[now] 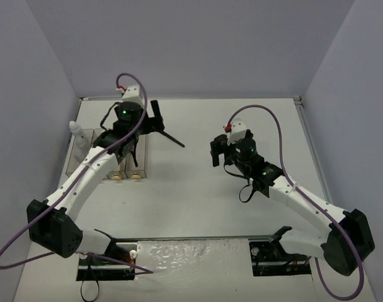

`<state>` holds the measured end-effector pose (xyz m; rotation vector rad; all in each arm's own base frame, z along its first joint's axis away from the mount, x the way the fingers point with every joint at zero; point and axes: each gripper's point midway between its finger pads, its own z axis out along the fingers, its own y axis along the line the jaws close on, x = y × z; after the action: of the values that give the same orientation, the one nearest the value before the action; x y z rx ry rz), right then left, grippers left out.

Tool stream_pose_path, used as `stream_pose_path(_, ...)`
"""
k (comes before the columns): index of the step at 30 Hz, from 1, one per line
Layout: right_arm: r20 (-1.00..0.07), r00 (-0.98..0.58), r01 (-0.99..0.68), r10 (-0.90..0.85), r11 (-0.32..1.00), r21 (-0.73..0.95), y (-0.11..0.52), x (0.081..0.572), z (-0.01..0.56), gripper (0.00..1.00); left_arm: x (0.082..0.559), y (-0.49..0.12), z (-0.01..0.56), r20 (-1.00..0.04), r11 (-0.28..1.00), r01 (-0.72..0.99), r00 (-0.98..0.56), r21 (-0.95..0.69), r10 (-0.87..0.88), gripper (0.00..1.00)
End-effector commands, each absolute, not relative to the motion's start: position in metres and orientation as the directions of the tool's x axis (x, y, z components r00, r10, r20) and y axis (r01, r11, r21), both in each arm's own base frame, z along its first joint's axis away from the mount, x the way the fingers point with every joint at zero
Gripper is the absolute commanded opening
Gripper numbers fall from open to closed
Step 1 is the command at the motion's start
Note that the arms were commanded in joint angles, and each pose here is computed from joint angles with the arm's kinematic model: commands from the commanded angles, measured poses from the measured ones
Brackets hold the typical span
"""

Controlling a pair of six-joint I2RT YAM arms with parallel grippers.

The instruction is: Organize the makeup

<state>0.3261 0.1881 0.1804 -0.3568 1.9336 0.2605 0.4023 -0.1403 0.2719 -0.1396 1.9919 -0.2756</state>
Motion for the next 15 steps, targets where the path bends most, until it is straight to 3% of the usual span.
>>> stream_pose_path(1, -0.961, -0.276, -0.304, -0.025, 0.951, 0.062, 0.177, 0.329, 0.216, 0.98, 0.413, -0.161, 0.242, -0.829, 0.947, -0.147, -0.457, -0.287, -0.322, 0.96)
stream_pose_path(8, -0.963, -0.268, -0.29, -0.003, 0.954, 0.078, 0.169, 0.322, 0.214, 0.98, 0.449, -0.206, 0.183, -0.764, 0.936, -0.239, -0.543, -0.257, -0.348, 0.94)
stream_pose_path(15, -0.965, -0.262, -0.307, 0.021, 0.946, 0.104, 0.169, 0.316, 0.214, 0.99, 0.483, -0.215, 0.123, -0.712, 0.934, -0.329, -0.622, -0.141, -0.327, 0.81)
